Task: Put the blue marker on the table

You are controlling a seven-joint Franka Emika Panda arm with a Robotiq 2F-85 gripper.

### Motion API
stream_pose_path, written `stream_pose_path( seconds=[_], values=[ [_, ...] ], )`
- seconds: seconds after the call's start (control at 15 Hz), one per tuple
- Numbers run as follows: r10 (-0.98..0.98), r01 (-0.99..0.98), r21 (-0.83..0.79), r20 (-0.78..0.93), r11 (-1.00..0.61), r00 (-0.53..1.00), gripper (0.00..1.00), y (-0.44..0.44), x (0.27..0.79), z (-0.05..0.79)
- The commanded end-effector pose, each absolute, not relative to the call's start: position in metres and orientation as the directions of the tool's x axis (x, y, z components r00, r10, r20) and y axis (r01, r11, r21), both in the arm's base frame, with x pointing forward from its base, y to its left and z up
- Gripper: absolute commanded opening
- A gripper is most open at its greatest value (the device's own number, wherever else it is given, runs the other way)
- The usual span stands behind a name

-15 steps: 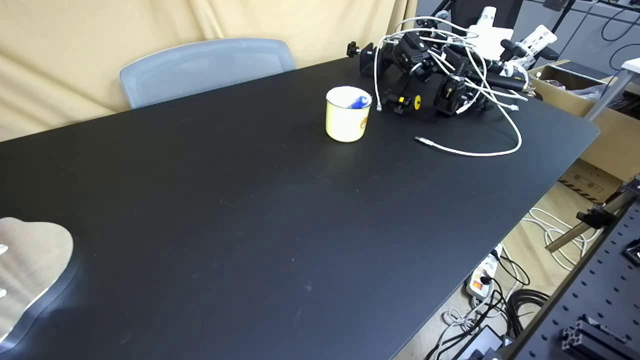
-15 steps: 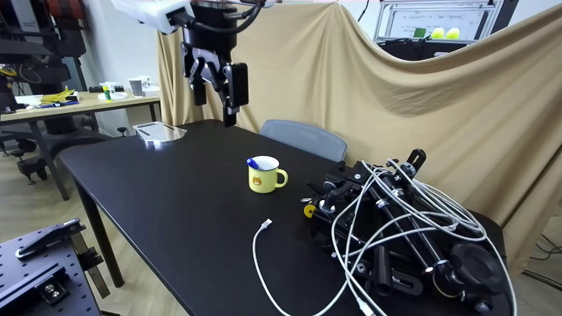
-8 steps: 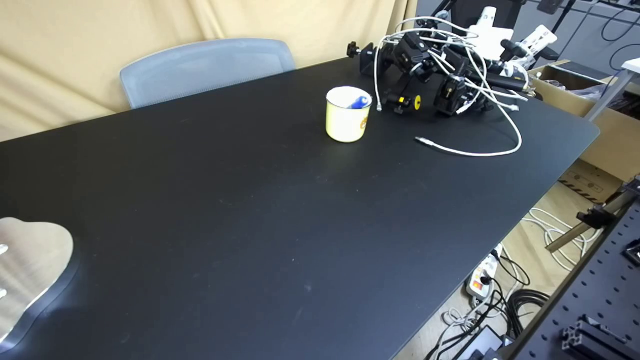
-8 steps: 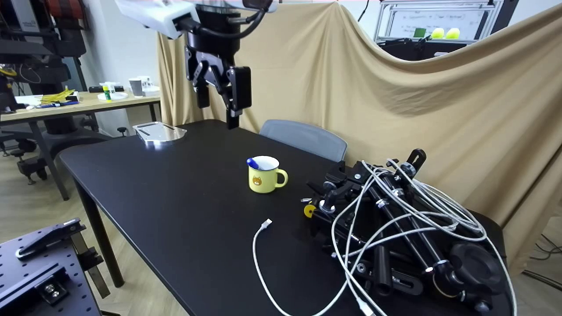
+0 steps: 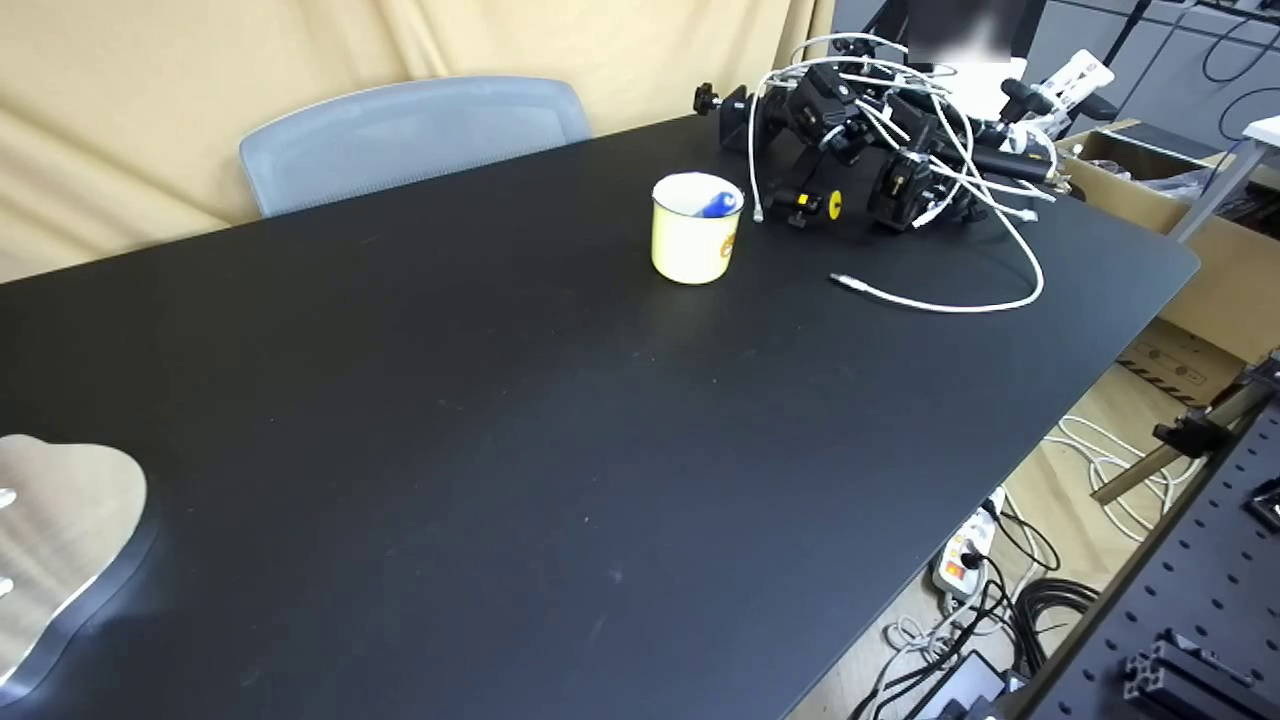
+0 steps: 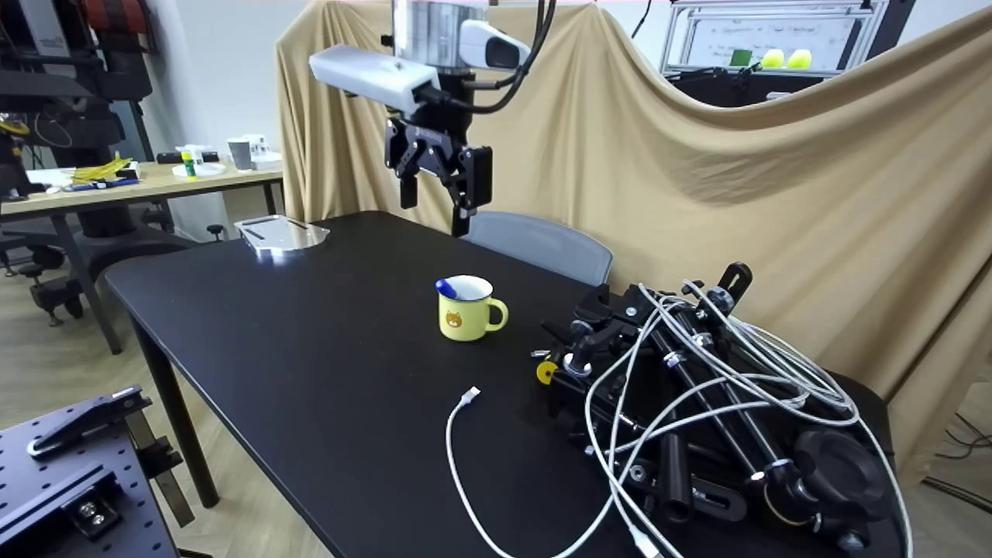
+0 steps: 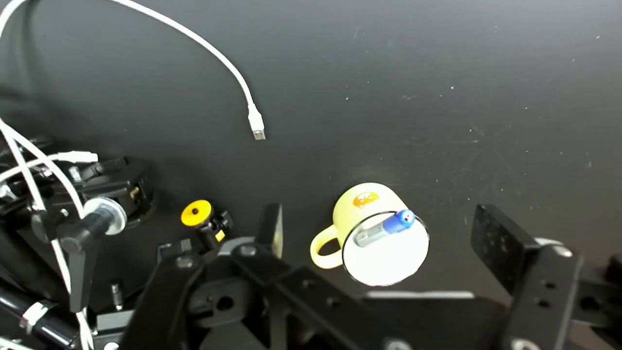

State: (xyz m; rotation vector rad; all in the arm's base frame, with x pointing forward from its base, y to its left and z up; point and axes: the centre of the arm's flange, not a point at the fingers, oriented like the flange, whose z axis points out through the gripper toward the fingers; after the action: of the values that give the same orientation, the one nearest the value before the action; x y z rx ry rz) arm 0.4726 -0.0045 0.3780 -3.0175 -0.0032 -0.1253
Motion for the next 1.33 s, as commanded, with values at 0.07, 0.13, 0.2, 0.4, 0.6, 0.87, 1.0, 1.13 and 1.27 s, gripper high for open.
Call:
stream_pose_path(
  seconds=[0.07, 0.13, 0.2, 0.4, 0.6, 0.87, 1.0, 1.13, 1.27],
  values=[
    [0.068, 0.076, -0.061, 0.116, -0.995, 0.991, 1.00, 0.039, 0.527, 0.358],
    [0.075, 0.084, -0.060, 0.134, -0.995, 0.988, 1.00, 0.050, 0.529, 0.351],
    [0.079, 0.089, -0.062, 0.147, -0.994, 0.986, 1.00, 0.059, 0.530, 0.345],
    [0.087, 0.098, -0.070, 0.143, -0.993, 0.986, 1.00, 0.073, 0.529, 0.323],
    [0.085, 0.094, -0.071, 0.124, -0.993, 0.989, 1.00, 0.073, 0.529, 0.306],
    [0.093, 0.101, -0.069, 0.105, -0.993, 0.990, 1.00, 0.070, 0.534, 0.285],
    [0.097, 0.104, -0.064, 0.099, -0.993, 0.990, 1.00, 0.071, 0.537, 0.275],
    [0.101, 0.107, -0.066, 0.084, -0.992, 0.991, 1.00, 0.072, 0.540, 0.267],
    [0.095, 0.100, -0.071, 0.067, -0.992, 0.993, 1.00, 0.072, 0.543, 0.260]
  ],
)
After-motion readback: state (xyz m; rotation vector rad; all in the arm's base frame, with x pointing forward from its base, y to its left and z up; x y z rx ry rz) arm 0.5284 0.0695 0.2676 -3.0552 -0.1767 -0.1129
